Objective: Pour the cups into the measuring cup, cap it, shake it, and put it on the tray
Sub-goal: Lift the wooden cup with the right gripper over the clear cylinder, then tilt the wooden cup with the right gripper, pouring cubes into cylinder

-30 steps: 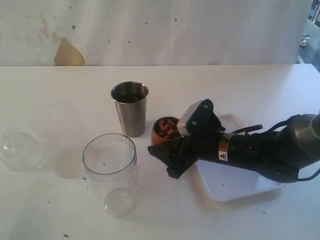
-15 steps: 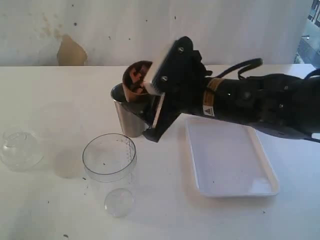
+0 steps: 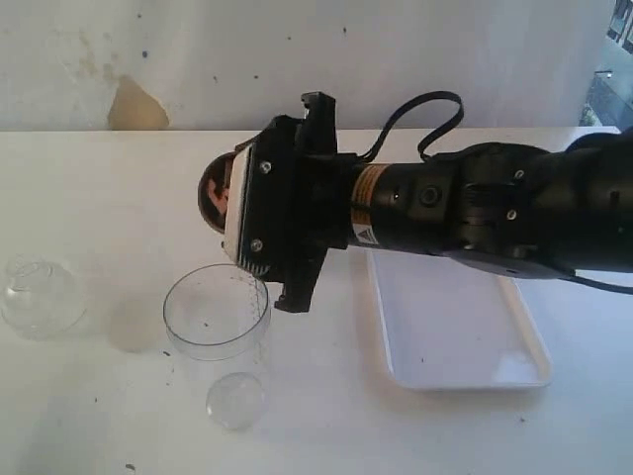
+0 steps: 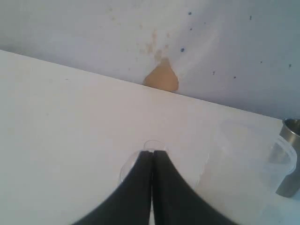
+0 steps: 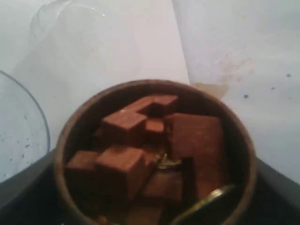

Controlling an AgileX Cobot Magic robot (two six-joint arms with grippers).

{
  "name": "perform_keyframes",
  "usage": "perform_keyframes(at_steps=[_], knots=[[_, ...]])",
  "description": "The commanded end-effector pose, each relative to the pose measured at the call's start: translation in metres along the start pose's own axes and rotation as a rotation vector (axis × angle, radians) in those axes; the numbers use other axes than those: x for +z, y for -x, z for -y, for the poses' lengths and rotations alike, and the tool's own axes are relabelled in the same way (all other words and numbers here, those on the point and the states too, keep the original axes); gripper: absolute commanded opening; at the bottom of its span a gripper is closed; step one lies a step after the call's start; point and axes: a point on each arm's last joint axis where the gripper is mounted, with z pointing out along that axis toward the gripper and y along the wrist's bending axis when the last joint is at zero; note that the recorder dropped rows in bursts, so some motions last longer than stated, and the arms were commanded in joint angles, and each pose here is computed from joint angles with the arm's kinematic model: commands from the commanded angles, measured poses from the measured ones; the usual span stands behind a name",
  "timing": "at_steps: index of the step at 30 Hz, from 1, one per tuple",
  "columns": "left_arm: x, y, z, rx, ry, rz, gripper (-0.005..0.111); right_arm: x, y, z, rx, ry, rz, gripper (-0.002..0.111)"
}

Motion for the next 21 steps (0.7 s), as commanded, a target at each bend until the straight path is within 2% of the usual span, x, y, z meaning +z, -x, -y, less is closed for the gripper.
perform_keyframes(at_steps=[1,21], knots=[[0.000,0.002,0.000,0.003,-0.004,0.019,0.001,-0.001,0.007,0.002,-0.152,-0.011,0.025,0.000],[0.000,0.002,0.000,0.003,-0.004,0.019,0.001,0.002,0.020,-0.008,-0.617,0.004,0.059,0.000]])
